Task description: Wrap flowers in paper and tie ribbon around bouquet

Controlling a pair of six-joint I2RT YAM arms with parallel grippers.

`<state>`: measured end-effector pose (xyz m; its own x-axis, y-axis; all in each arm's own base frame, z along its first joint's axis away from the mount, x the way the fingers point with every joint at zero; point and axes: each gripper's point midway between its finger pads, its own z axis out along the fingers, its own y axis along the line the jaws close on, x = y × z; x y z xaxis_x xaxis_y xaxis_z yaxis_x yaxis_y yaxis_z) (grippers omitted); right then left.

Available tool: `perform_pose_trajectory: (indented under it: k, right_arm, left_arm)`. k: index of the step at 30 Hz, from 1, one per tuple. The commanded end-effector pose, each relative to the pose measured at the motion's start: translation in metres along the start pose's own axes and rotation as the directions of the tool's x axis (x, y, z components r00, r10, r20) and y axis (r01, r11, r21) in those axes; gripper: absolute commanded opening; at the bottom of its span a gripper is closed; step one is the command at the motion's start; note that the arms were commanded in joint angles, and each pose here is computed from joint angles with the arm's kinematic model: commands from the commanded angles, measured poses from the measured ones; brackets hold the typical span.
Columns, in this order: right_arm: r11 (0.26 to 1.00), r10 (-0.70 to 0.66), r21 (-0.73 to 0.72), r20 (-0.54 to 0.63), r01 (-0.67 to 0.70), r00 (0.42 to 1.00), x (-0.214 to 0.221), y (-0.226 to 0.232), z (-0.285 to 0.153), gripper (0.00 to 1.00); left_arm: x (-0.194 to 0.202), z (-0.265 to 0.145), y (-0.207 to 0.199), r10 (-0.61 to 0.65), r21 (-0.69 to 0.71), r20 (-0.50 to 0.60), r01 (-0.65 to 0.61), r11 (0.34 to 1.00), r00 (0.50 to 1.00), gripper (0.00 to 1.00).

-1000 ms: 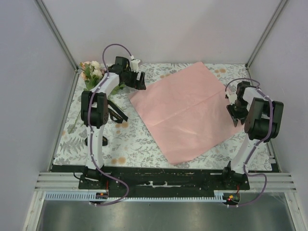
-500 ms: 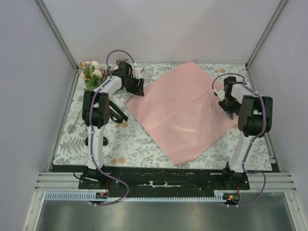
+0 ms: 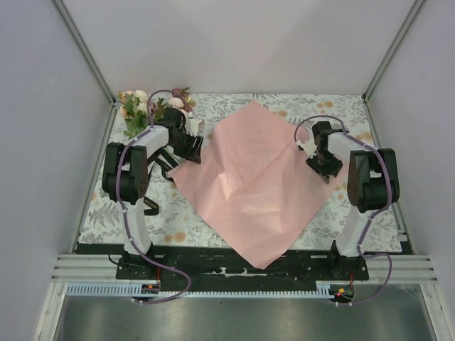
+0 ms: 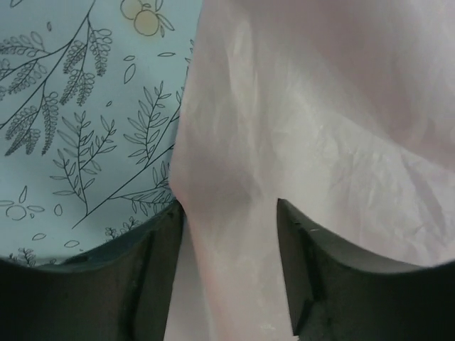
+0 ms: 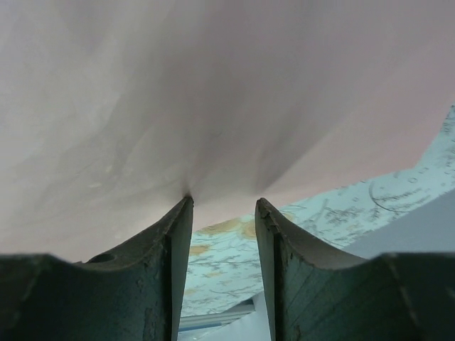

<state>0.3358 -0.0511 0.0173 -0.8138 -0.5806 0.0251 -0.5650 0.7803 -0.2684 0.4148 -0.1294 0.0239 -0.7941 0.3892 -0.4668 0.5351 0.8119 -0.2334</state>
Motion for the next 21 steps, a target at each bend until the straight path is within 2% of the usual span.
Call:
perform_pose_trajectory:
  k: [1, 3, 4, 5, 8, 11, 14, 16, 18, 20, 21]
  right_arm:
    - [0.985, 0.067, -0.163, 0.036, -0.061, 0.997, -0.006, 0.042, -0.005, 0.5]
    - [0.979, 0.102, -0.181, 0.054, -0.091, 0.993, -0.008, 0.041, -0.019, 0.53]
    - [0.975, 0.129, -0.192, 0.064, -0.115, 0.99, -0.009, 0.039, -0.029, 0.54]
    - [0.97, 0.144, -0.209, 0.082, -0.124, 0.986, -0.011, 0.039, -0.04, 0.56]
    - [0.962, 0.185, -0.229, 0.149, -0.148, 0.971, -0.013, 0.032, -0.072, 0.62]
    - [0.968, 0.189, -0.206, 0.223, -0.144, 0.956, -0.014, 0.022, -0.1, 0.68]
    - [0.965, 0.204, -0.22, 0.306, -0.139, 0.93, -0.023, 0.018, -0.122, 0.72]
    - [0.958, 0.218, -0.255, 0.349, -0.131, 0.912, -0.03, 0.023, -0.133, 0.73]
    - [0.942, 0.243, -0.309, 0.361, -0.131, 0.9, -0.035, 0.032, -0.14, 0.73]
    - [0.918, 0.264, -0.376, 0.351, -0.123, 0.899, -0.04, 0.048, -0.142, 0.72]
    - [0.91, 0.256, -0.402, 0.348, -0.103, 0.902, -0.044, 0.058, -0.142, 0.71]
  left_arm:
    - [-0.039, -0.04, 0.009, 0.025, -0.01, 0.111, -0.024, 1.0, 0.994, 0.71]
    - [-0.07, -0.071, 0.001, 0.068, -0.013, 0.194, -0.066, 0.998, 0.979, 0.8]
    - [-0.084, -0.09, -0.001, 0.091, -0.025, 0.235, -0.088, 0.996, 0.968, 0.89]
    - [-0.096, -0.109, 0.004, 0.104, -0.059, 0.274, -0.091, 0.994, 0.956, 0.91]
    - [-0.117, -0.156, 0.026, 0.109, -0.136, 0.342, -0.066, 0.989, 0.933, 0.93]
    - [-0.102, -0.178, 0.08, 0.09, -0.26, 0.284, -0.014, 0.966, 0.955, 0.94]
    - [-0.075, -0.188, 0.13, -0.037, -0.279, 0.274, 0.116, 0.953, 0.961, 0.88]
    - [-0.062, -0.19, 0.16, -0.188, -0.274, 0.318, 0.279, 0.92, 0.929, 0.81]
    - [-0.052, -0.187, 0.184, -0.33, -0.254, 0.362, 0.433, 0.865, 0.872, 0.72]
    - [-0.043, -0.186, 0.206, -0.373, -0.27, 0.408, 0.5, 0.823, 0.833, 0.67]
    - [-0.041, -0.184, 0.215, -0.34, -0.305, 0.409, 0.478, 0.824, 0.847, 0.65]
